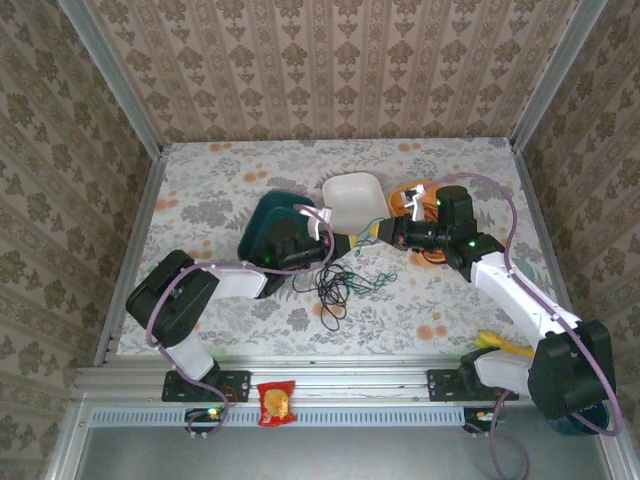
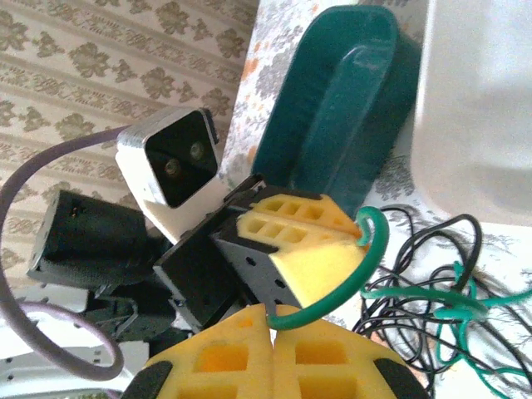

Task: Untangle the cables

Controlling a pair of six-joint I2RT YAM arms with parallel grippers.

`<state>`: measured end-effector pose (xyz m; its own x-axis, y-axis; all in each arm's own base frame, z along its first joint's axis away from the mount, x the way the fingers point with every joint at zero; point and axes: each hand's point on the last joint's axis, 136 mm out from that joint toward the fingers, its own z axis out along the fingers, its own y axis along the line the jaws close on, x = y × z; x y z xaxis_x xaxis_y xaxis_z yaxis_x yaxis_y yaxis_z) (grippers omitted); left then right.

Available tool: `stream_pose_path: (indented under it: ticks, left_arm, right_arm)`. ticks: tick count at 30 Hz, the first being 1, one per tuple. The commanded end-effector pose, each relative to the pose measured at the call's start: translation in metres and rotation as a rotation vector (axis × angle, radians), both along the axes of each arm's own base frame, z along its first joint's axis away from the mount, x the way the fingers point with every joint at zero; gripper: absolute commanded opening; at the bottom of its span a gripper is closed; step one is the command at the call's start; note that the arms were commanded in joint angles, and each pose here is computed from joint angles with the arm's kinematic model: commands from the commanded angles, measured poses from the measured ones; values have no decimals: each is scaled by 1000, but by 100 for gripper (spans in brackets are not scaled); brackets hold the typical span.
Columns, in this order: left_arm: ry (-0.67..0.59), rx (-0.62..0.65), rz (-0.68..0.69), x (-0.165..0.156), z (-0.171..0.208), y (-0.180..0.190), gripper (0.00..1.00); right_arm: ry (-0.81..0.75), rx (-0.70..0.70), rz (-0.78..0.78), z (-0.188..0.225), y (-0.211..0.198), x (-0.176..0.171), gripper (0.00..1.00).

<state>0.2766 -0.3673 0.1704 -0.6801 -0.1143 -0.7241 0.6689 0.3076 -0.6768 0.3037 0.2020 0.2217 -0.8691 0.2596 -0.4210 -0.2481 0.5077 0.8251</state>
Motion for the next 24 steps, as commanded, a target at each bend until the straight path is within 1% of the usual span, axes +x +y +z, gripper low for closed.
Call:
stream_pose_path:
  ticks: [1, 4, 6, 10, 12, 16, 19, 21, 22, 23, 24]
  left_arm:
    - [-41, 22, 62, 6, 10, 8, 1]
    - [-74, 113, 109, 5, 6, 18, 0]
    - [-102, 167, 109, 0, 8, 23, 0]
    - [-131, 220, 30, -20, 19, 28, 0]
    - [-134, 245, -31, -32, 23, 28, 0]
    - [-115, 312, -151, -55, 19, 26, 0]
    - [-76, 352, -236, -68, 8, 22, 0]
    - [-70, 384, -232, -68, 2, 21, 0]
    - [-75, 384, -220, -67, 1, 20, 0]
    - [-79, 380, -209, -65, 1, 20, 0]
    - [-87, 375, -189, -62, 3, 20, 0]
  right_arm:
    - [-43, -80, -79, 4, -13, 5, 0]
    - [-60, -202, -191, -3, -35, 12, 0]
    - [-69, -276, -246, -7, -48, 14, 0]
    - [-83, -351, -296, -9, -60, 17, 0]
    - [-96, -377, -287, -9, -59, 18, 0]
    - [-131, -419, -255, -6, -48, 19, 0]
    - [-149, -388, -202, -2, -33, 18, 0]
    - [-158, -352, -139, 1, -19, 14, 0]
    - [-166, -335, -110, 4, -13, 11, 3]
    - [-169, -324, -87, 4, -9, 8, 9]
    - [-170, -311, -54, 4, -5, 4, 18]
